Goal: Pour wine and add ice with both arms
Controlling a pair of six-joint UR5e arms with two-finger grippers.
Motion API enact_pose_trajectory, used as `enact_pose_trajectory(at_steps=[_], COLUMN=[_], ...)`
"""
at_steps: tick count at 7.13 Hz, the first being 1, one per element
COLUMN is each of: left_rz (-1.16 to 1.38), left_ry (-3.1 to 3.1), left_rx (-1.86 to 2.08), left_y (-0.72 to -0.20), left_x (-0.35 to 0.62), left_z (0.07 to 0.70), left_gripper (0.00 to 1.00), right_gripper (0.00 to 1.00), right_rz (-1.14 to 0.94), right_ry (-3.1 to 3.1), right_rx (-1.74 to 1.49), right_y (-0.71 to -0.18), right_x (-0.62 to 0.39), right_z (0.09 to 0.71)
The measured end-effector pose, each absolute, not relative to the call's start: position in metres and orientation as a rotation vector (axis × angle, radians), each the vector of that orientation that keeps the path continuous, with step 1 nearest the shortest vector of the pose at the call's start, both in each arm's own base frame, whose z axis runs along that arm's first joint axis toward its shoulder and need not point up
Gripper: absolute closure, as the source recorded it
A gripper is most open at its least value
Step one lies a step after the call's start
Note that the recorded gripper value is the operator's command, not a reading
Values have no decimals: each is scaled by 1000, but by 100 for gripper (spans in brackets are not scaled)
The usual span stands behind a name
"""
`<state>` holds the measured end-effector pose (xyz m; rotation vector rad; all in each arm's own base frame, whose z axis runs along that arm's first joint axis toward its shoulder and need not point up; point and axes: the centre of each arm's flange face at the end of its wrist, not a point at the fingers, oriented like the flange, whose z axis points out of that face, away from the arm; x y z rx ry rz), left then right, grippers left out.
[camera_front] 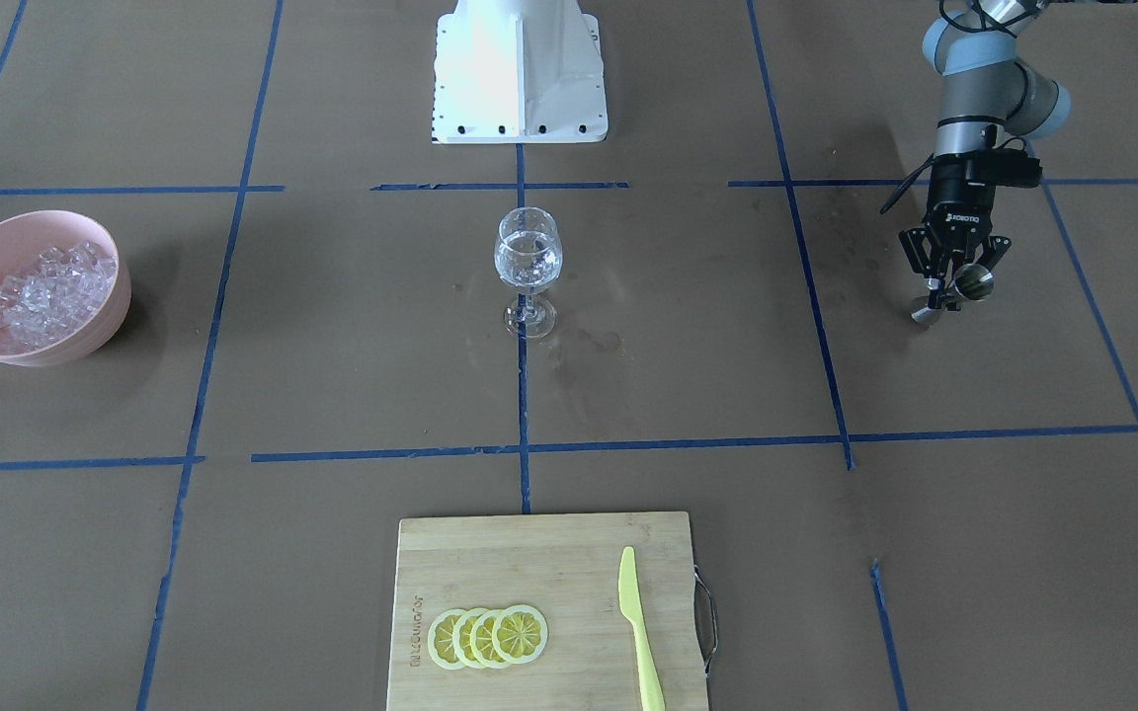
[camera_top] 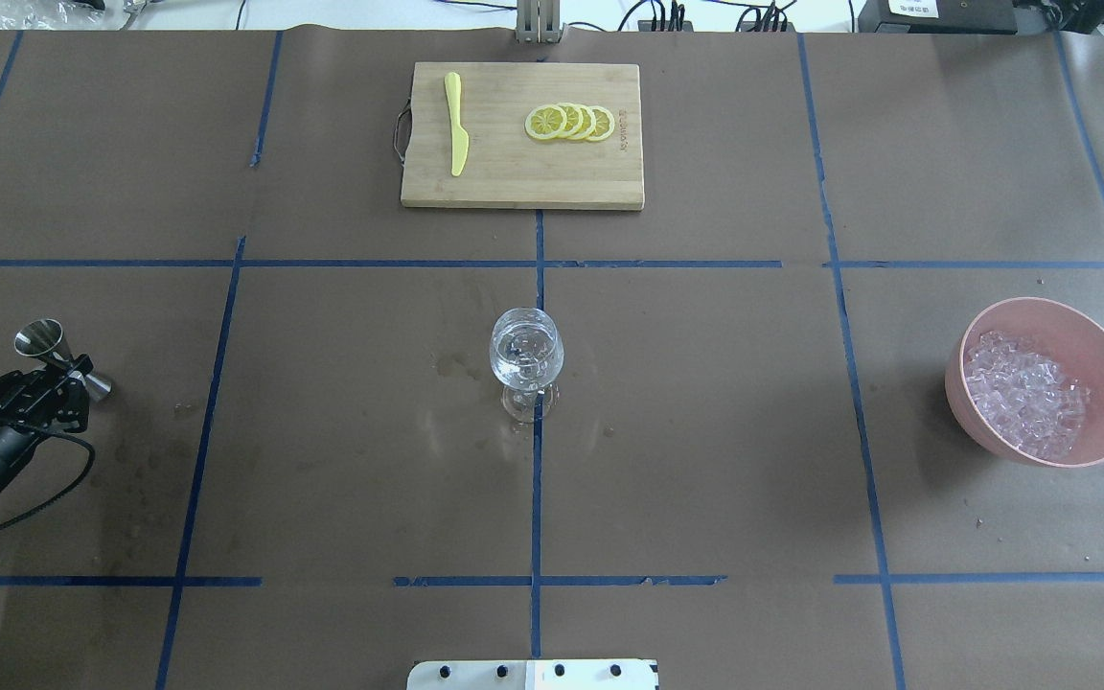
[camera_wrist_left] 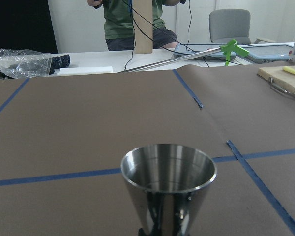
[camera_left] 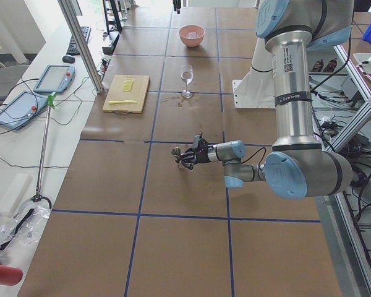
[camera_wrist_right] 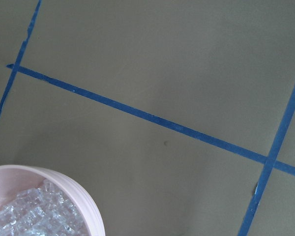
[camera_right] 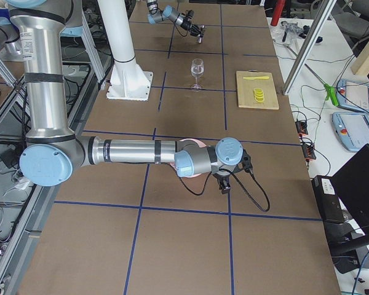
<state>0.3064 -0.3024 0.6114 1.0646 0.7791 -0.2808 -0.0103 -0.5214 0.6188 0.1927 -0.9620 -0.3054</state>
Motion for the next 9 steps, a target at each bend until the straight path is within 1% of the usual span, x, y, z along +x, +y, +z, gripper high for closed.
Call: enact_pose_trajectory(at_steps=[2, 4, 7, 9], left_rz=[-306, -367, -418, -431], left_ry=[805, 847, 827, 812], left_rx=[1063, 1037, 1092, 1130], left_y=[-300, -296, -292, -283], left_x=[308, 311, 311, 315], left_z=[609, 609, 606, 604], left_gripper=[100, 95, 94, 89], right_gripper=[0, 0, 0, 0], right_rz=[-305, -305, -305, -305], right_ry=[-962, -962, -962, -962], right_rx=[191, 190, 191, 190], right_y=[-521, -521, -521, -521], right_x=[-10, -10, -10, -11], right_z=[620, 620, 620, 620])
